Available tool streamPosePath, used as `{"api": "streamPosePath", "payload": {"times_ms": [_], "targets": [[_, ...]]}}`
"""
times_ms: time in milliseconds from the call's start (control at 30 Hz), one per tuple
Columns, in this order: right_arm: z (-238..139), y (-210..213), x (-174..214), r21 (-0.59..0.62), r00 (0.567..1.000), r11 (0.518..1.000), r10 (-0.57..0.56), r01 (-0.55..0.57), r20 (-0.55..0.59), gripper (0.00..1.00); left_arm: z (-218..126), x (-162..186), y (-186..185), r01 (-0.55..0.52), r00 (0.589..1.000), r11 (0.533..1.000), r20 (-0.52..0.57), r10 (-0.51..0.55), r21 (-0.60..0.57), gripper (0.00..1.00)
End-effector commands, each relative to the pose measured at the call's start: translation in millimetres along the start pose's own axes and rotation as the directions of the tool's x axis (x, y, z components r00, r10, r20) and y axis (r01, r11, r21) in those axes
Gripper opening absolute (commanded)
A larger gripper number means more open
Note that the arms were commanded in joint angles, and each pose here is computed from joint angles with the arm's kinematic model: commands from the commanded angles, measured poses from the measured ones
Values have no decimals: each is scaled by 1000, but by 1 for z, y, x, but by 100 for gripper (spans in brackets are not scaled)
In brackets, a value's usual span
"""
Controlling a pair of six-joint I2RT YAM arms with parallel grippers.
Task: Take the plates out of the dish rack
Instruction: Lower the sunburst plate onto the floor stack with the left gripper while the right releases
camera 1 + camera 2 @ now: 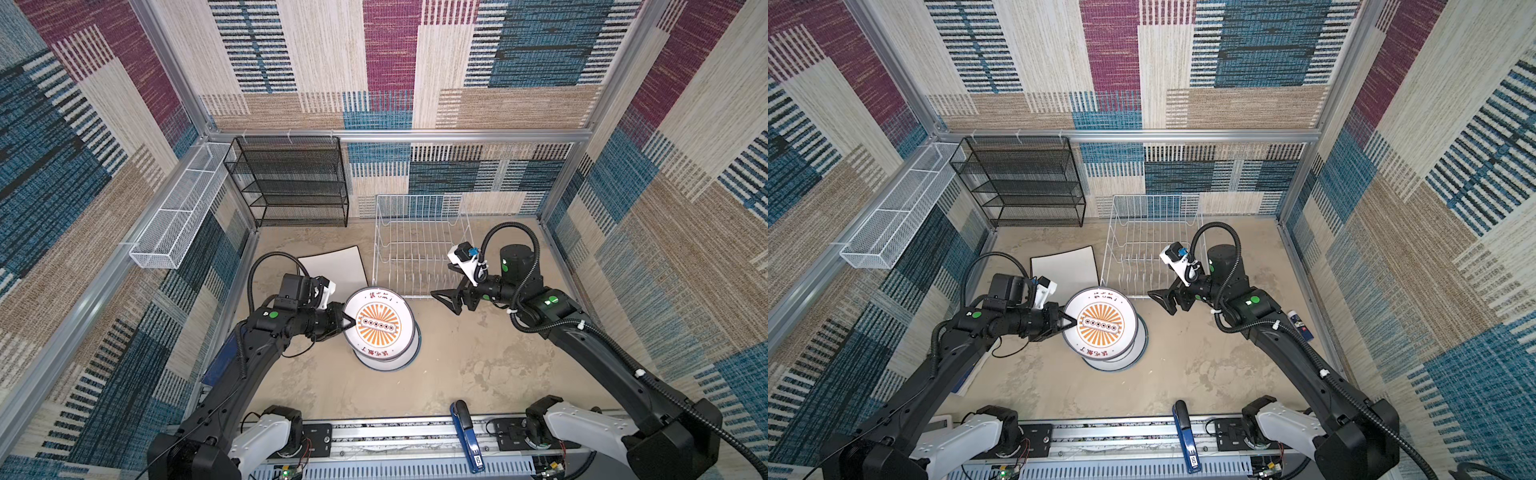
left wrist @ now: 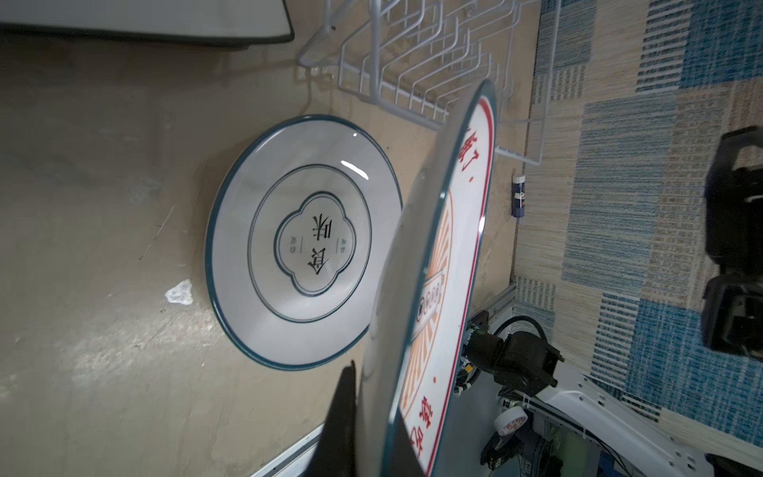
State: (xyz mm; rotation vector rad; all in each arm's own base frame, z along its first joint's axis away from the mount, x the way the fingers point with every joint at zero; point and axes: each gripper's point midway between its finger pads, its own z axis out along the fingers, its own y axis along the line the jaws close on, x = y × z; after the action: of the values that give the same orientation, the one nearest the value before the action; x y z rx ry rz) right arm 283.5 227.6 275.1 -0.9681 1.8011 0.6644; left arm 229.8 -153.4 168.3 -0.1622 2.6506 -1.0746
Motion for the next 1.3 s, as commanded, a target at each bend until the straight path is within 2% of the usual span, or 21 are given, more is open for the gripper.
{"api": "streamPosePath", "payload": {"times_ms": [0,433,867,1033,1267], "targets": [[0,-2,5,22,1000,1000,-6,6,-18,99,5,16,10,-17,998,1000,-56,16,-11,0],[2,-4,14,40,999,999,1,1,-44,99,40,13,30,37,991,999,-127,-38,-6,0],[5,-7,8,48,1000,999,13,-12,-23,99,64,2,39,92,989,996,-121,-90,12,0],[8,-7,7,44,1000,999,18,-17,-21,99,68,2,41,114,986,993,-124,-111,14,7],[9,-8,5,45,1000,999,14,-13,-16,99,68,5,48,116,984,993,-134,-118,-25,24]]}}
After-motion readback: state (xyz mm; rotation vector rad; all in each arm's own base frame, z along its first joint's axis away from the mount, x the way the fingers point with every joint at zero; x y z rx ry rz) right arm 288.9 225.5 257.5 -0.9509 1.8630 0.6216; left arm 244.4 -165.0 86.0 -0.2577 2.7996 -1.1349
